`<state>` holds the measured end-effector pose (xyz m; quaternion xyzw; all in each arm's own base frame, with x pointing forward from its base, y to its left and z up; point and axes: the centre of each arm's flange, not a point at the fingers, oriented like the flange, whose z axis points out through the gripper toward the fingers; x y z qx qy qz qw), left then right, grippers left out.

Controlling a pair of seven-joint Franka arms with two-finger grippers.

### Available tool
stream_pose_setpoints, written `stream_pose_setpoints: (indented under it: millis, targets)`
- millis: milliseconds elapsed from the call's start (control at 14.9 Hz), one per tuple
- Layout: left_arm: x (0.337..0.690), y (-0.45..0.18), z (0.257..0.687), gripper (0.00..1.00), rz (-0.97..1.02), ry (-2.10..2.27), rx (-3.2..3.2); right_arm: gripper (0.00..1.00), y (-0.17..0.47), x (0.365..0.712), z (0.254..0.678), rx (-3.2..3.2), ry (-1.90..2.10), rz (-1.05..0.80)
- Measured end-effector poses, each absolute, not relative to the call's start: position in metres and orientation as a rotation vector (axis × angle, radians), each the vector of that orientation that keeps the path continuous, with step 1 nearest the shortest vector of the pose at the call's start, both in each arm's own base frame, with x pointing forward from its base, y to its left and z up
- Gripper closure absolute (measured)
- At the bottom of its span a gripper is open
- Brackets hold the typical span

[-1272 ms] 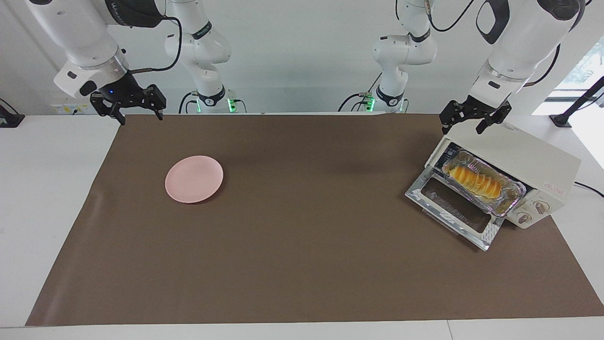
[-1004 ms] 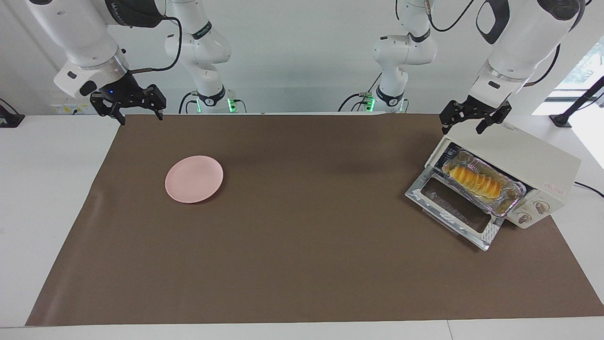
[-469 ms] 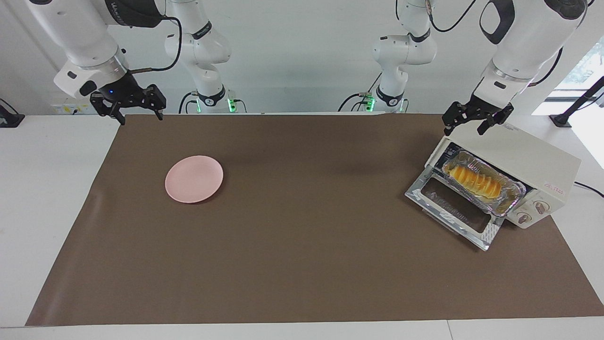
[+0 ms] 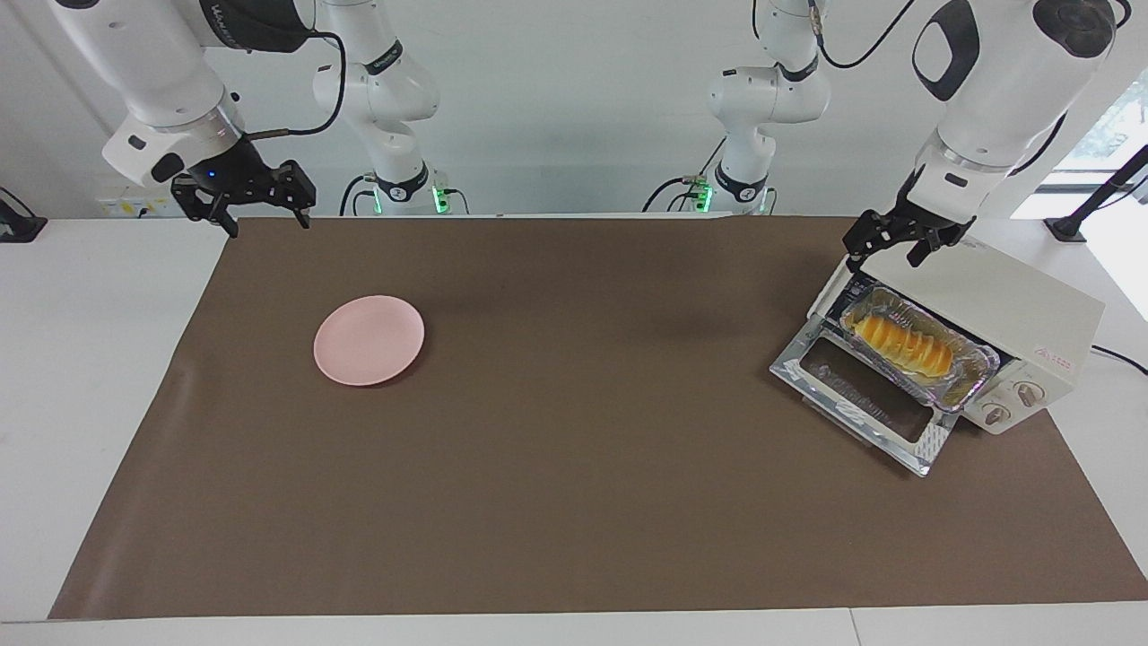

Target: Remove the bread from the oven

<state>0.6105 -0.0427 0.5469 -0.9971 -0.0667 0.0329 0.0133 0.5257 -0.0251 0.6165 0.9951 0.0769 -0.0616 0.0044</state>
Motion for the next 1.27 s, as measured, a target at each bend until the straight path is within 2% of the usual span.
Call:
stream_pose_setpoints:
  millis: [268, 469, 803, 1004, 1138, 1205, 1272]
  targets:
    - [0.648, -0.028, 0.492, 0.0, 0.031, -0.362, -3.038, 0.0, -0.025, 0.526, 0.617, 3.118, 0.241, -0.193]
    - [0.647, -0.004, 0.451, 0.0, 0.036, -0.427, -2.989, 0.0, -0.025, 0.526, 0.617, 3.118, 0.241, -0.193]
    - [0.635, -0.01, 0.398, 0.0, 0.031, -0.499, -2.969, 0.0, -0.025, 0.526, 0.617, 3.118, 0.241, -0.193]
    - [0.626, -0.007, 0.378, 0.09, 0.035, -0.5, -2.97, 0.0, -0.025, 0.526, 0.617, 3.118, 0.241, -0.193]
    - [0.619, -0.005, 0.373, 0.32, 0.052, -0.499, -2.966, 0.0, -0.025, 0.526, 0.616, 3.118, 0.24, -0.195]
    - [0.616, -0.005, 0.373, 0.32, 0.056, -0.498, -2.965, 0.0, -0.026, 0.525, 0.616, 3.118, 0.237, -0.198]
    - [0.614, -0.004, 0.374, 0.36, 0.057, -0.499, -2.965, 0.0, -0.028, 0.525, 0.616, 3.119, 0.232, -0.199]
